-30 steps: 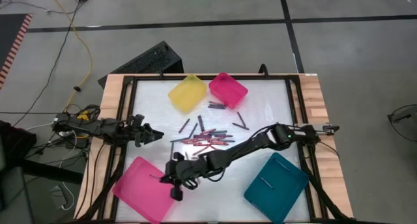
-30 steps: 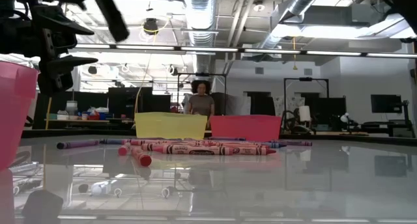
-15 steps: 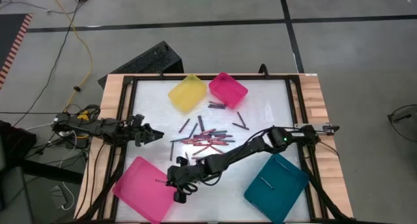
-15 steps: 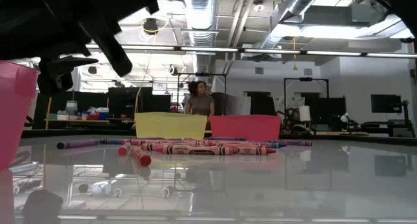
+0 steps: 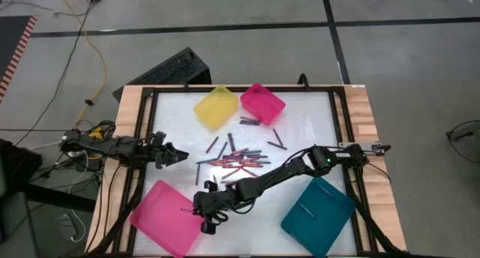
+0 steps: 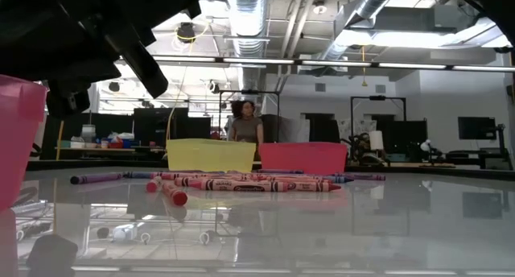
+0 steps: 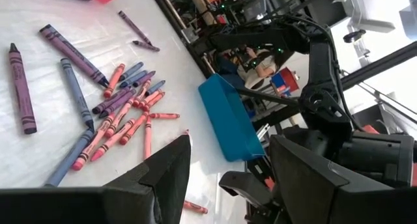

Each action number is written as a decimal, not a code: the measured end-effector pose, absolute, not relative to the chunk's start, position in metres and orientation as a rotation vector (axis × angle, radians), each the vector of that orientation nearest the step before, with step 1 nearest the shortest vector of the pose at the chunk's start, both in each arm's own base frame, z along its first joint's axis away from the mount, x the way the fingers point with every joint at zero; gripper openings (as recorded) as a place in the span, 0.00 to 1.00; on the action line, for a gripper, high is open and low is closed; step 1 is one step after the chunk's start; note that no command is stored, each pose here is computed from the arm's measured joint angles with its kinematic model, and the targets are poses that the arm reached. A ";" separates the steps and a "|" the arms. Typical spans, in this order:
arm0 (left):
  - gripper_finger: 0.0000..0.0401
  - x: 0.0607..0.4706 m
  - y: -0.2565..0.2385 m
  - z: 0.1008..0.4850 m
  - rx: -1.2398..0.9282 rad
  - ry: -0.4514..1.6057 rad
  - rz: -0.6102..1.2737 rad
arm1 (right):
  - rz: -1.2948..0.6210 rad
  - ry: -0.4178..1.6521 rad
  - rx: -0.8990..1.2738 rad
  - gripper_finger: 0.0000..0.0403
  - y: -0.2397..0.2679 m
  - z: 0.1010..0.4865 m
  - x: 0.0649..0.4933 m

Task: Sort crayons
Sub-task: Put the red crayon into the pink bin

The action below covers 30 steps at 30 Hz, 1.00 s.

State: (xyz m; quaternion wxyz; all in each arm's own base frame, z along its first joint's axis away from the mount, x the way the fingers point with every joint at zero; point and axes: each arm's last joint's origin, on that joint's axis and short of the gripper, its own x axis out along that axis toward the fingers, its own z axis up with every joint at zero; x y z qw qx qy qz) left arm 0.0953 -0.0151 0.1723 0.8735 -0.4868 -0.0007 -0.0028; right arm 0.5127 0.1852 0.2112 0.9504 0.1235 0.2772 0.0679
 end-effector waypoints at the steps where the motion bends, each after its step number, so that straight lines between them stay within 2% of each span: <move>1: 0.50 0.095 -0.015 0.172 -1.017 -0.001 -0.006 | 0.138 0.563 0.252 0.13 0.185 0.211 0.513; 9: 0.50 0.095 -0.015 0.172 -1.018 -0.001 -0.007 | 0.151 0.560 0.339 0.14 0.185 0.219 0.511; 14: 0.50 0.095 -0.015 0.172 -1.019 -0.001 -0.007 | 0.143 0.569 0.376 0.14 0.181 0.254 0.497; 20: 0.50 0.095 -0.015 0.172 -1.019 -0.001 -0.007 | 0.054 0.731 0.458 0.14 0.178 0.280 0.467; 26: 0.50 0.095 -0.015 0.172 -1.019 -0.001 -0.007 | -0.118 0.961 0.524 0.14 0.178 0.266 0.445; 30: 0.50 0.095 -0.015 0.172 -1.019 -0.001 -0.007 | -0.220 1.021 0.551 0.14 0.178 0.248 0.445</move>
